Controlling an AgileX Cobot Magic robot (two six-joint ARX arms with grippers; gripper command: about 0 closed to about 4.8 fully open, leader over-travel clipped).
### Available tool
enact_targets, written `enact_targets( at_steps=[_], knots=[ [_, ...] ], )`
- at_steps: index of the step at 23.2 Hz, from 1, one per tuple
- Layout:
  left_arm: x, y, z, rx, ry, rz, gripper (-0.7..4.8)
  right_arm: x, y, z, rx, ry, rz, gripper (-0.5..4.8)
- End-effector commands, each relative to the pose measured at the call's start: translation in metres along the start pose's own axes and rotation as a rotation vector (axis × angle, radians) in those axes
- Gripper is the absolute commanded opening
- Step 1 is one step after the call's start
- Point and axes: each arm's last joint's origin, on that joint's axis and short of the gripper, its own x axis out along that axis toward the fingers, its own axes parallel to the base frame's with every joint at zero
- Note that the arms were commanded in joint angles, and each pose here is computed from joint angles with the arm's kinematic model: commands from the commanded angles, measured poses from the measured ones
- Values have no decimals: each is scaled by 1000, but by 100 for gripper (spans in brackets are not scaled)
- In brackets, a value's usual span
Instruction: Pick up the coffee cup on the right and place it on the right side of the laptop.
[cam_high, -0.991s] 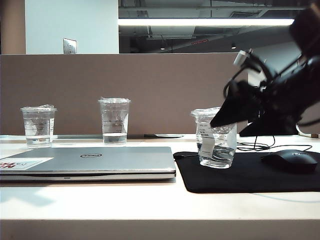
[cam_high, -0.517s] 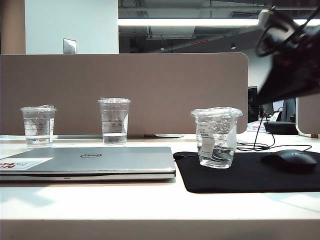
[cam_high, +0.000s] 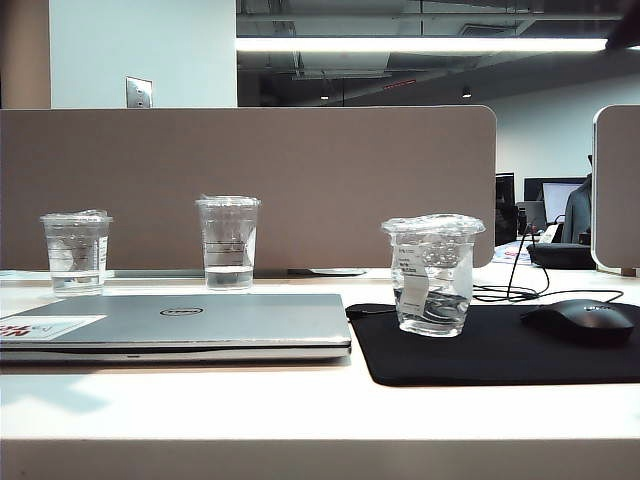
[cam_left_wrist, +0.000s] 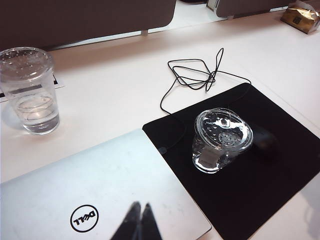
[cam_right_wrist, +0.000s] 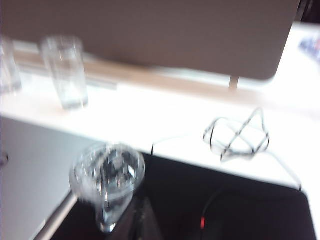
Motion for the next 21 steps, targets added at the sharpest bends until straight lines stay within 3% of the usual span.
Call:
enact_targets(
  at_steps=[1,12,21],
  knots=[
    [-1,-1,3,7,-18,-6,-5,-8,-5,-9,-1,-66,-61,-8],
    [-1,-1,3,7,-18,-6,-5,-36,-9,-67,-7,-221,-156,-9],
    [-1,-1,2,7,-18,-6,-5,-36,-12,-105,16,-226,-255,-9]
  ],
)
